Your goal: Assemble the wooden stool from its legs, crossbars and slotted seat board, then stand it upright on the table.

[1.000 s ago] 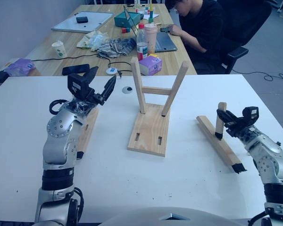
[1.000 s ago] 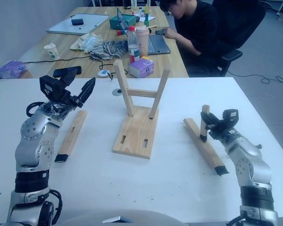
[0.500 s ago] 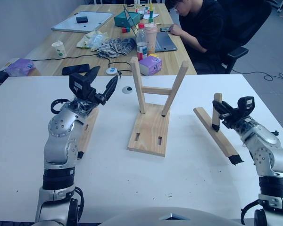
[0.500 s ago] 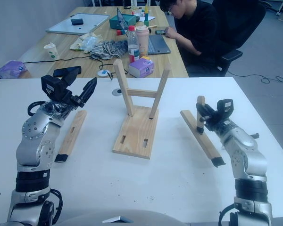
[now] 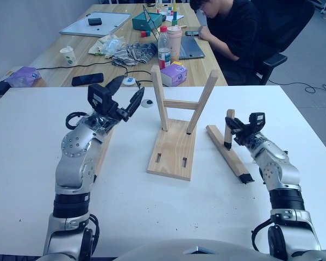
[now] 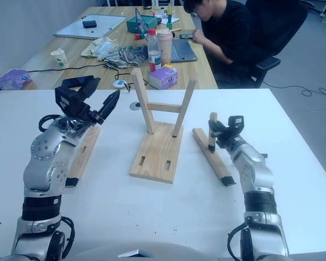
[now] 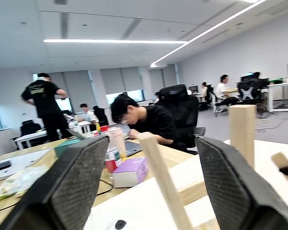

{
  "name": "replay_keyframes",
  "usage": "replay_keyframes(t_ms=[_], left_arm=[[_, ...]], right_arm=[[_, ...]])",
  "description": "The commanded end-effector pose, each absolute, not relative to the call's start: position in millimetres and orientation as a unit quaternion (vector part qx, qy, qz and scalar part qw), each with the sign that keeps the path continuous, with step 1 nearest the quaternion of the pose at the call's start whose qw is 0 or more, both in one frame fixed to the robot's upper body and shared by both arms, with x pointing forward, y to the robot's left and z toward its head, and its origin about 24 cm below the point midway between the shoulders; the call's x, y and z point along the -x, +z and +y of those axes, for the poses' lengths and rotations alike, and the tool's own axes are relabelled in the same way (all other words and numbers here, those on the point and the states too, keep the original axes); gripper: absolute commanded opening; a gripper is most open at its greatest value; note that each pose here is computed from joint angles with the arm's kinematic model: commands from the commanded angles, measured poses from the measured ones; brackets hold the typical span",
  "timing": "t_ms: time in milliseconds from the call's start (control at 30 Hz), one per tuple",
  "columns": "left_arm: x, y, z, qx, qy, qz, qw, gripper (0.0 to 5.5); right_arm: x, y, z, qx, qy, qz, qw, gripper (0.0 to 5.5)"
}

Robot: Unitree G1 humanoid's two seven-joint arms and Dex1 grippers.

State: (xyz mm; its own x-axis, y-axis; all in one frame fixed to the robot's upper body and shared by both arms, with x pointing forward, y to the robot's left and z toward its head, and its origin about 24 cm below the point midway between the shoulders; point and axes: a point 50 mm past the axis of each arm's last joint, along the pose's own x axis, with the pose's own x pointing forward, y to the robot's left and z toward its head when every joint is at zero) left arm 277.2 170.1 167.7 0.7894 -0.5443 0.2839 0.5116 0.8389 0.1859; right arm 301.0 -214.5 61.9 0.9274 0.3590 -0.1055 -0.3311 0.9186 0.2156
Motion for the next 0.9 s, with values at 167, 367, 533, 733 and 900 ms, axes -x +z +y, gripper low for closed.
replay_keyframes(t_ms=[167,367,533,733,900], left_arm=[[-279,172,169,-0.058,-0.297,-0.161,0.939,3.29],[-279,171,170,-0.058,-0.292,-0.162,0.941,3.29],[-278,171,171,-0.057,-0.286,-0.164,0.942,3.29],[-278,171,171,-0.056,-0.28,-0.165,0.944,3.29],[-275,170,173,-0.055,-0.272,-0.165,0.946,3.29]], right_arm=[[-294,55,-212,-0.041,0.187,0.076,0.978,0.4],[-290,61,-214,-0.025,0.199,0.073,0.977,1.01],[-289,65,-212,-0.019,0.205,0.072,0.976,1.82],[-296,80,-211,0.003,0.211,0.076,0.975,1.88],[-306,105,-211,0.063,0.215,0.126,0.966,1.88]])
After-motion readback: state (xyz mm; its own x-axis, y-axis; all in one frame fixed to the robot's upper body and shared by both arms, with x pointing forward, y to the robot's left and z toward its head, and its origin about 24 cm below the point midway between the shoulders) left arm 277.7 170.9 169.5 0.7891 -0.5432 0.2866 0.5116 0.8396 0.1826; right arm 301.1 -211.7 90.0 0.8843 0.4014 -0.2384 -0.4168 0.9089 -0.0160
